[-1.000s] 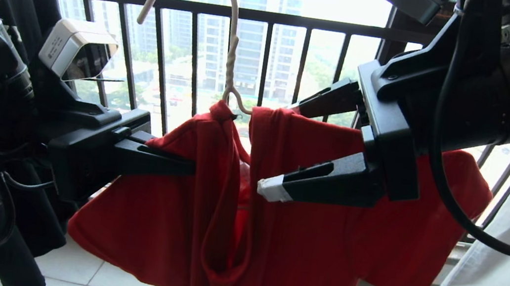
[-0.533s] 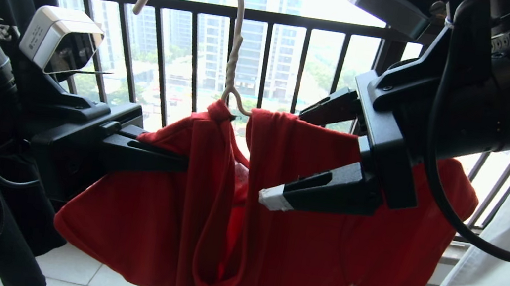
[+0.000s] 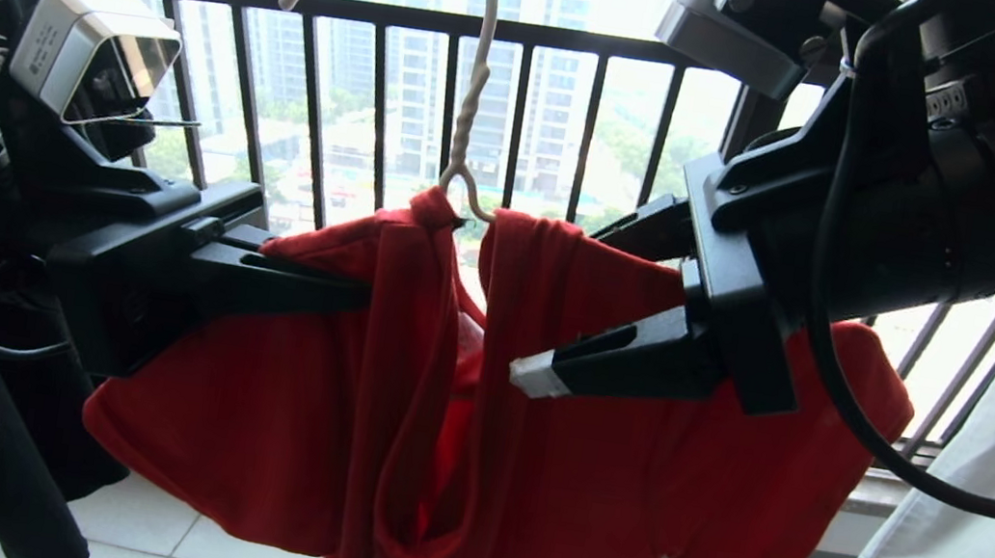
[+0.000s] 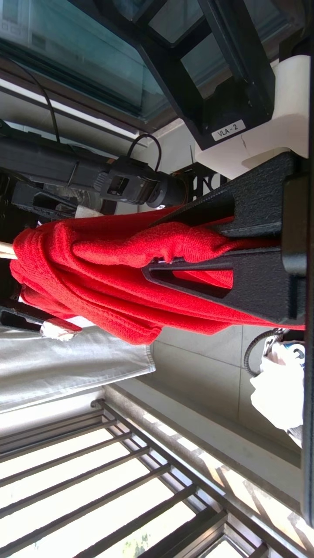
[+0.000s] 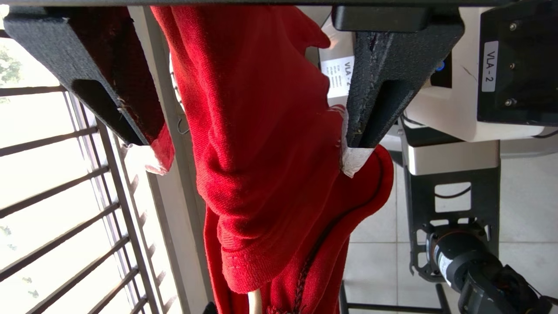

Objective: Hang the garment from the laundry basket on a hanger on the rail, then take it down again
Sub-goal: Hang the clothes rack on the clothesline

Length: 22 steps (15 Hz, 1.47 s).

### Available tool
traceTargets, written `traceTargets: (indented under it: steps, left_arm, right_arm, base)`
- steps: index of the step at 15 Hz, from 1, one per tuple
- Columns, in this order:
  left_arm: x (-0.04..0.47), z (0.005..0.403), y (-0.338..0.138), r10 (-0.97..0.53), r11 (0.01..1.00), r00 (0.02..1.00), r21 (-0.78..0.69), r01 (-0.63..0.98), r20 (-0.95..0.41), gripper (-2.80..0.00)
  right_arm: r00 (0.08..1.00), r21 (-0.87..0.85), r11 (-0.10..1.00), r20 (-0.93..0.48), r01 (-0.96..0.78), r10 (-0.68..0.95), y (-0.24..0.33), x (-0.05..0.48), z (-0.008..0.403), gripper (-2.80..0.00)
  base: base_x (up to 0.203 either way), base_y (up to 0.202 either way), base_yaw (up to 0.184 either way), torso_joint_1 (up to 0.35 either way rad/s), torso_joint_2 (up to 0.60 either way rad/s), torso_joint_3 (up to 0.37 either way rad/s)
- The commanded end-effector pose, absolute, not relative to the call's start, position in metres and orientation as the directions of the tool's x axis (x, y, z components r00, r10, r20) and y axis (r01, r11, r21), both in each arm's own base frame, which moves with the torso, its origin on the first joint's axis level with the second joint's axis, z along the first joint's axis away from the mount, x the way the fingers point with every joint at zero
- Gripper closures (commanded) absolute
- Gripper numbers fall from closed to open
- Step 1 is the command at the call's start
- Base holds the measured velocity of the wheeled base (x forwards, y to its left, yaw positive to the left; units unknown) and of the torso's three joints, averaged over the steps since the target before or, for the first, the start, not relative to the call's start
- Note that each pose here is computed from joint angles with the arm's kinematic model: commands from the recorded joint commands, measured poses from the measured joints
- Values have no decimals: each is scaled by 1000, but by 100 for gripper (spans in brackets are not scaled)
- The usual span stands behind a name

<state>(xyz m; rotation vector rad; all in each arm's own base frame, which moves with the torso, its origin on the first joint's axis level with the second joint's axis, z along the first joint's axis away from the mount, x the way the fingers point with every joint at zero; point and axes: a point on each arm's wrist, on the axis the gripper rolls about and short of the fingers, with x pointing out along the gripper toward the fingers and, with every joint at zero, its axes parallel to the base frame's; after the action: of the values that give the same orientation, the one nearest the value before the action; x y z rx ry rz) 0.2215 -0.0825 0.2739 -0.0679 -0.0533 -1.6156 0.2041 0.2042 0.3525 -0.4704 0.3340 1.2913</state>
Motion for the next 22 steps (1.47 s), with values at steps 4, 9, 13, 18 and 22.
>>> traceTargets:
  steps: [4, 9, 13, 18, 22]
  left_arm:
    - [222, 274, -83, -996, -52, -51, -7, 999, 77, 0]
    - [222, 276, -83, -996, -52, -50, -15, 999, 79, 0]
    - [222, 276, -83, -996, -52, -50, -15, 999, 79, 0]
    - [222, 275, -83, -996, -51, -50, -14, 999, 78, -280]
    - [225, 278, -75, -997, -13, -13, 0, 1000, 81, -280]
  right_arm:
    - [248, -149, 200, -496, -969, 832, 206, 203, 351, 0]
    - [248, -150, 199, -495, -968, 833, 206, 203, 352, 0]
    - [256, -155, 205, -496, -966, 830, 206, 202, 352, 0]
    - [269, -168, 213, -499, -963, 824, 207, 200, 353, 0]
    - [289, -174, 233, -494, -957, 820, 201, 201, 355, 0]
  base:
    - [0, 0, 0, 0, 0, 0]
    - [0, 0, 0, 0, 0, 0]
    - [0, 0, 0, 0, 0, 0]
    - [0, 0, 0, 0, 0, 0]
    - [0, 0, 0, 0, 0, 0]
